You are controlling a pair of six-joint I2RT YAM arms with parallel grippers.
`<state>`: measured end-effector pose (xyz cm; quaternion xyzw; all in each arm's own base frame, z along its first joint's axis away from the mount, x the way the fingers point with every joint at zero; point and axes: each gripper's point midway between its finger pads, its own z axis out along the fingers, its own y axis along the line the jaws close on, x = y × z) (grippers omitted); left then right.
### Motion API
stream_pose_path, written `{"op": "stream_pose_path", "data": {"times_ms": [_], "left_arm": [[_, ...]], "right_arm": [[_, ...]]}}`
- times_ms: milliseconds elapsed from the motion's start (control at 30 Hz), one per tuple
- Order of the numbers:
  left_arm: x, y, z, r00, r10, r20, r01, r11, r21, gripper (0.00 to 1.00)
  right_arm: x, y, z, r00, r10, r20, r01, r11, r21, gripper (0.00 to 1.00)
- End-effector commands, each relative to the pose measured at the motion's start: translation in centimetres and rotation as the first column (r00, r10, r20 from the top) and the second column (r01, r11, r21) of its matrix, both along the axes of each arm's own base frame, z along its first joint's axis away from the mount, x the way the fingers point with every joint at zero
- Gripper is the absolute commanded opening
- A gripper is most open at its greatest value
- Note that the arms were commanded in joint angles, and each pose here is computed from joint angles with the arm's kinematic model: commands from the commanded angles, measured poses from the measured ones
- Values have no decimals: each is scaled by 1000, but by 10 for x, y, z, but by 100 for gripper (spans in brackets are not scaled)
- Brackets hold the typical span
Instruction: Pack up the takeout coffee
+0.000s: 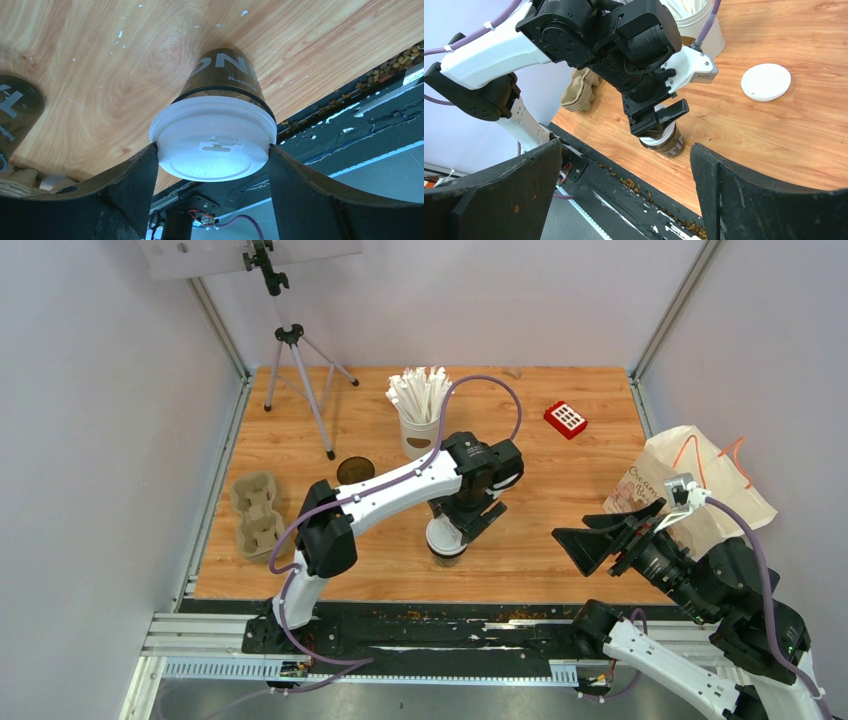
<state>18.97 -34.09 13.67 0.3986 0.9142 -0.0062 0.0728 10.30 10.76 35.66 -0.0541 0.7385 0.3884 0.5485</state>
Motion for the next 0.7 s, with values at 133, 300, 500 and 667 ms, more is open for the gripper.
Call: {"op": "stream_pose_path", "data": {"times_ms": [133,300,500,667], "left_arm": [[0,3,-2,999,-22,-27,23,1000,7,78],[0,1,-5,999,-22,-35,22,1000,5,79],[1,2,-11,999,-22,-48,23,999,31,80],[2,2,-13,998,-26,-52,28,999,35,81]], "right_arm": [[0,-2,1,1000,0,24,0,1000,-6,100],[0,-3,-1,1000,-3,25,3,1000,-9,100],[-2,-5,0,1000,-3,31,3,1000,-12,100],[0,-8,0,999,-14,44,15,1000,-26,100]]}}
